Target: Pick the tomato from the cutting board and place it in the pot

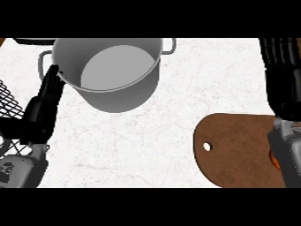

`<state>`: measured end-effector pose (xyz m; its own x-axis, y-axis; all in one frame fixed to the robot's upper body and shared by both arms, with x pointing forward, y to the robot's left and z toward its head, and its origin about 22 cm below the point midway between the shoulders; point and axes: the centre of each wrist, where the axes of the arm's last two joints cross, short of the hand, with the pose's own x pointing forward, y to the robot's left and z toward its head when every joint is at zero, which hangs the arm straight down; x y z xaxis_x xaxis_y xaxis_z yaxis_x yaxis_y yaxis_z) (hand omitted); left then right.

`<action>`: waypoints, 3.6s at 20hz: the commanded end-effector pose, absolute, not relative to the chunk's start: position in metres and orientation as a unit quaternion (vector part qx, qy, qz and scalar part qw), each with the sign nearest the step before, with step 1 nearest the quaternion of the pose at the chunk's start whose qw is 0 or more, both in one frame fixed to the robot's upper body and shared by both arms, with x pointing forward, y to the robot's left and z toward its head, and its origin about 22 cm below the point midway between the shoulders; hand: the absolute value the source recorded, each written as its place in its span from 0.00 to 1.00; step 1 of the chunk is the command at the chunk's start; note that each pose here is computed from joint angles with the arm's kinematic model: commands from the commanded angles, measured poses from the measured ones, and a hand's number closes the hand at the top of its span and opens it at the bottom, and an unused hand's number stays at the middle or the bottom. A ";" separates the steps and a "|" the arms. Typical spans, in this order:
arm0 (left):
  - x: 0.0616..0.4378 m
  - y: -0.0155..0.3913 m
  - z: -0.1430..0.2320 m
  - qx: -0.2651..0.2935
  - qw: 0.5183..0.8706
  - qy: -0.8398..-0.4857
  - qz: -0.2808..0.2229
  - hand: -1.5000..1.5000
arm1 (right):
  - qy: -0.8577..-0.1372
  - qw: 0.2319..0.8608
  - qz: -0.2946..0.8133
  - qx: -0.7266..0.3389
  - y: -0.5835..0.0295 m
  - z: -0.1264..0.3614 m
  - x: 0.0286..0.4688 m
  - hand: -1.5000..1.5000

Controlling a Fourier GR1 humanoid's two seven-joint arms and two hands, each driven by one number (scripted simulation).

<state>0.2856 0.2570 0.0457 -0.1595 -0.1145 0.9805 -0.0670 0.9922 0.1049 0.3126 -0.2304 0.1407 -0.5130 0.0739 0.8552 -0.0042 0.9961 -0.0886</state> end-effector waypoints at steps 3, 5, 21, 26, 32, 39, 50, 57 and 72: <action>0.276 0.248 0.003 0.042 0.720 -0.690 -0.053 0.50 | -0.799 0.588 0.048 -0.114 -0.264 0.071 0.278 1.00; 0.255 0.265 -0.011 0.039 0.749 -0.657 -0.076 0.50 | -0.745 0.642 0.046 -0.175 -0.294 0.044 0.259 1.00; 0.228 0.273 -0.029 0.015 0.783 -0.615 -0.088 0.50 | -0.769 0.479 -0.031 -0.421 -0.304 0.033 0.172 0.00; 0.226 0.260 -0.034 0.000 0.780 -0.618 -0.098 0.50 | -0.727 0.559 -0.043 -0.398 -0.305 0.040 0.148 0.00; 0.235 0.254 -0.018 -0.006 0.779 -0.616 -0.113 0.50 | -0.682 0.633 -0.061 -0.362 -0.302 0.052 0.140 0.00; 0.248 0.248 -0.011 -0.026 0.787 -0.605 -0.119 0.50 | -0.594 0.726 0.034 -0.345 -0.315 0.028 0.139 0.00; 0.250 0.256 -0.009 -0.015 0.792 -0.599 -0.114 0.50 | -0.596 0.703 0.006 -0.387 -0.347 0.024 0.143 0.00; 0.244 0.245 -0.015 -0.022 0.792 -0.598 -0.122 0.50 | -0.645 0.698 -0.001 -0.309 -0.348 0.007 0.135 0.00; 0.252 0.261 -0.012 -0.024 0.790 -0.600 -0.122 0.50 | -0.687 0.689 -0.101 -0.205 -0.358 -0.050 0.140 0.00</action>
<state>0.2648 0.2558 0.0369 -0.0060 -0.1559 0.9878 0.1814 0.9712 0.1543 0.1427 -0.3534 -0.0362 0.0548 0.1922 0.9798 0.4208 0.8854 -0.1972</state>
